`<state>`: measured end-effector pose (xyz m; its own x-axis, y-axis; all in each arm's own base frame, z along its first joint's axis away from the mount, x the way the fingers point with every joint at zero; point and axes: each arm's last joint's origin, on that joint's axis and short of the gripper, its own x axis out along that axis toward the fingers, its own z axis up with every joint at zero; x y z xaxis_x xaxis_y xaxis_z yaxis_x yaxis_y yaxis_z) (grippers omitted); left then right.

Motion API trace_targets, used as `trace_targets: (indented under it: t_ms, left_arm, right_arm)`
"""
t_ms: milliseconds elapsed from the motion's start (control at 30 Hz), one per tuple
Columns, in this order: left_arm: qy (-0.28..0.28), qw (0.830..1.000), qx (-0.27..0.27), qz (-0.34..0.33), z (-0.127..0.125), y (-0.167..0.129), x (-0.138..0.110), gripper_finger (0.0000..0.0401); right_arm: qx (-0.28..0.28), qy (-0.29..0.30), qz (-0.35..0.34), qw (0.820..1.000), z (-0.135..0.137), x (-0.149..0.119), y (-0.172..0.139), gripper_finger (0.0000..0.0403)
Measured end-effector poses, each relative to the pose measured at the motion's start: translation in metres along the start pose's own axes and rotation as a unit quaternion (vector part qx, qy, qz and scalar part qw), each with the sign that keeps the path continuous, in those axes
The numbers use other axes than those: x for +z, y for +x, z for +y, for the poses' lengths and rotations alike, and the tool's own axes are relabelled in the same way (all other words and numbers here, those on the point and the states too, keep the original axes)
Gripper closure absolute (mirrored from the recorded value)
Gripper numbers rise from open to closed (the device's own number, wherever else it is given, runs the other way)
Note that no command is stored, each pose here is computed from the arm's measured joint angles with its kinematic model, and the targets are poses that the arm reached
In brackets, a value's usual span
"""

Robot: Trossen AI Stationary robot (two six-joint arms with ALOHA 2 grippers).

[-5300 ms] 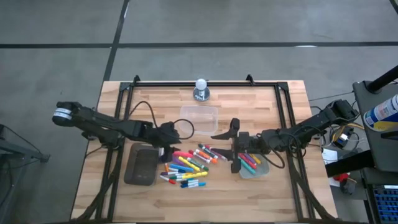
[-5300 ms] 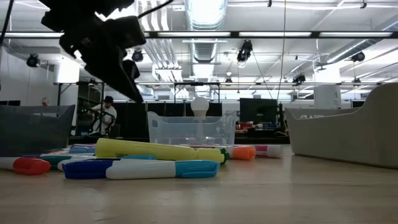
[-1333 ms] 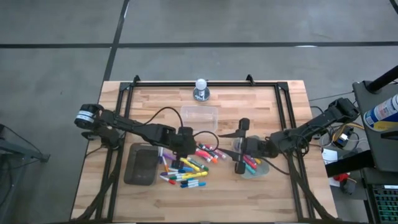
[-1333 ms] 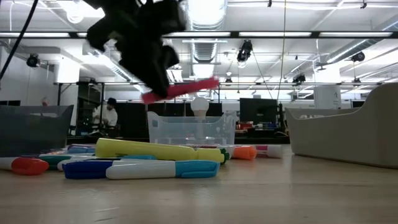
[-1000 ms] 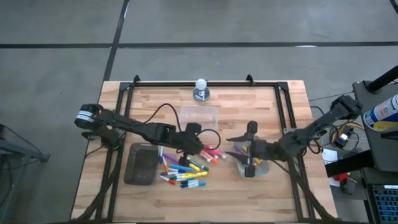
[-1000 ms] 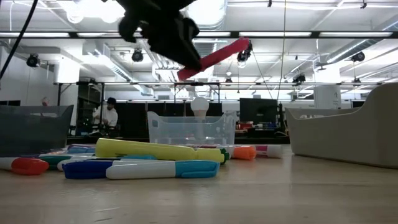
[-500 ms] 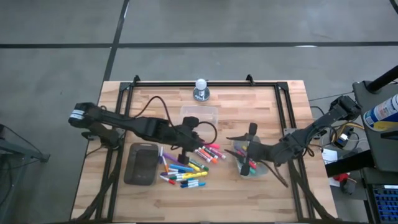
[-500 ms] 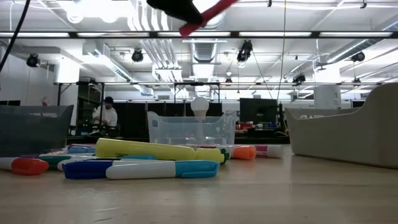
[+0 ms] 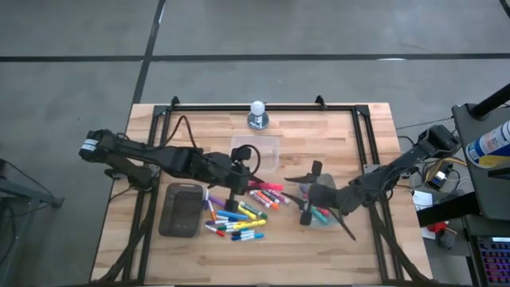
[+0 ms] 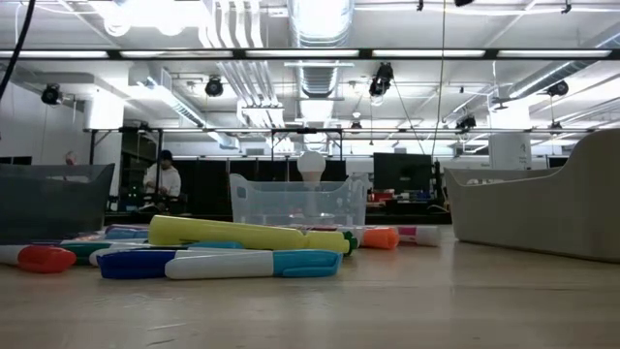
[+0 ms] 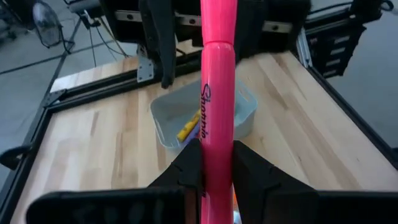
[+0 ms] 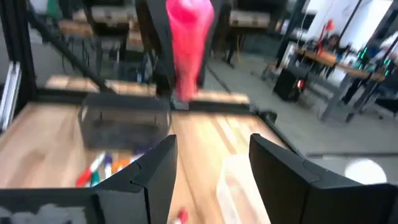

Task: Pick & Place Markers
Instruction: Put the pink highlighter into the gray bin

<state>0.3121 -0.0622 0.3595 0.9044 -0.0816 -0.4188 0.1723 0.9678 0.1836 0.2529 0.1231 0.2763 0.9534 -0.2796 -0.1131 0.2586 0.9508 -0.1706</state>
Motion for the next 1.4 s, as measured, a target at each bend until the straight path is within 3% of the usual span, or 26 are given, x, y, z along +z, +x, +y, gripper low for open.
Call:
trace_targets:
  t_ms: [533, 800, 1000, 1167, 1400]
  left_arm:
    - [0.005, 0.999, 0.006, -0.041, 0.002, 0.000, 0.008, 0.0348]
    - [0.006, 0.999, 0.006, -0.040, 0.001, 0.000, 0.007, 0.0348]
    - [0.006, 0.999, 0.009, -0.042, 0.002, 0.000, 0.008, 0.0348]
    - [0.005, 0.999, 0.010, -0.043, 0.002, 0.000, 0.008, 0.0348]
    - [0.001, 0.999, 0.010, -0.042, 0.002, 0.000, 0.008, 0.0348]
  right_arm:
    - [0.039, -0.013, -0.096, 0.995, 0.007, 0.011, 0.015, 0.0211]
    - [0.012, -0.004, -0.132, 0.991, -0.004, 0.020, 0.019, 0.0211]
    - [0.059, 0.005, -0.149, 0.987, -0.009, 0.020, 0.026, 0.0211]
    - [0.062, 0.014, -0.148, 0.987, -0.012, 0.019, 0.029, 0.0212]
    - [0.065, 0.016, -0.148, 0.987, -0.011, 0.019, 0.029, 0.0266]
